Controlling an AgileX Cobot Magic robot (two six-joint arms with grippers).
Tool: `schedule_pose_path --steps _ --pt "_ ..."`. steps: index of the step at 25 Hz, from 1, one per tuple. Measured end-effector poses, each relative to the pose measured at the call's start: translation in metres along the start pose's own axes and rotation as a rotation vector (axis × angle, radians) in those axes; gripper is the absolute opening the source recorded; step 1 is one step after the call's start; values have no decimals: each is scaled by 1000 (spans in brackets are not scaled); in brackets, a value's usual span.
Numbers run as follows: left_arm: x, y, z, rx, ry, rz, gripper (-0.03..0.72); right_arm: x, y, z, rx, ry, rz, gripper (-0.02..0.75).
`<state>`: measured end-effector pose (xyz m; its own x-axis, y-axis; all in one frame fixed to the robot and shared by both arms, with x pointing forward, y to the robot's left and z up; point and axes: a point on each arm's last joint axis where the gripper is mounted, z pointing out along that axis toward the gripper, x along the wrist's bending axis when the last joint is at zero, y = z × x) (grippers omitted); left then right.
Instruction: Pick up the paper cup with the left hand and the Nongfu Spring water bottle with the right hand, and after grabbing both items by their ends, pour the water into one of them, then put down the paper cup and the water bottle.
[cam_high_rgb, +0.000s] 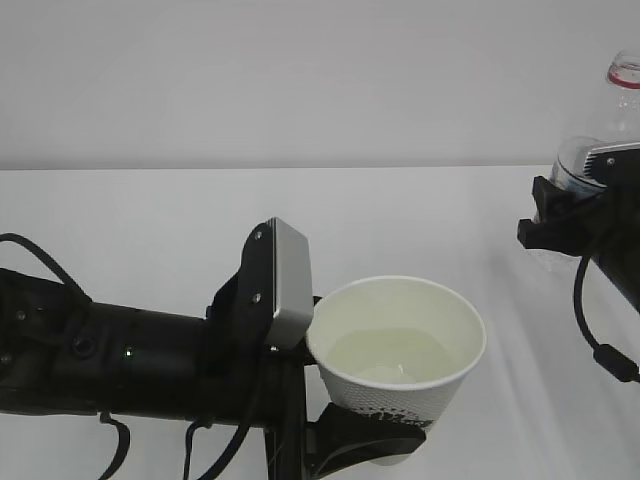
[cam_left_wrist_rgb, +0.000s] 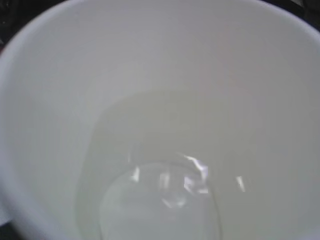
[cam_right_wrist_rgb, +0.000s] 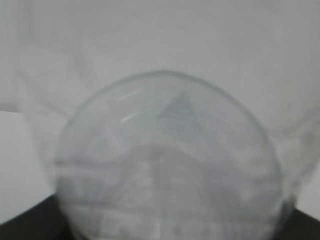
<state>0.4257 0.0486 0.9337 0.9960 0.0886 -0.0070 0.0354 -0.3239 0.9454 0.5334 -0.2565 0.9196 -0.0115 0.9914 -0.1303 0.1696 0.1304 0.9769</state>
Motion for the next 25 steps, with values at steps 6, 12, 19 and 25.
schedule_pose_path --steps 6,12,19,25 --pt "0 0 0 0 0 0 496 4 -4 13 8 6 -4 451" --pt "0 0 0 1 0 0 496 10 -15 25 30 42 -27 418" --pt "0 0 0 5 4 -1 496 14 -17 37 22 51 -20 416" --pt "1 -1 0 8 15 -8 496 19 -26 45 32 79 -14 416"
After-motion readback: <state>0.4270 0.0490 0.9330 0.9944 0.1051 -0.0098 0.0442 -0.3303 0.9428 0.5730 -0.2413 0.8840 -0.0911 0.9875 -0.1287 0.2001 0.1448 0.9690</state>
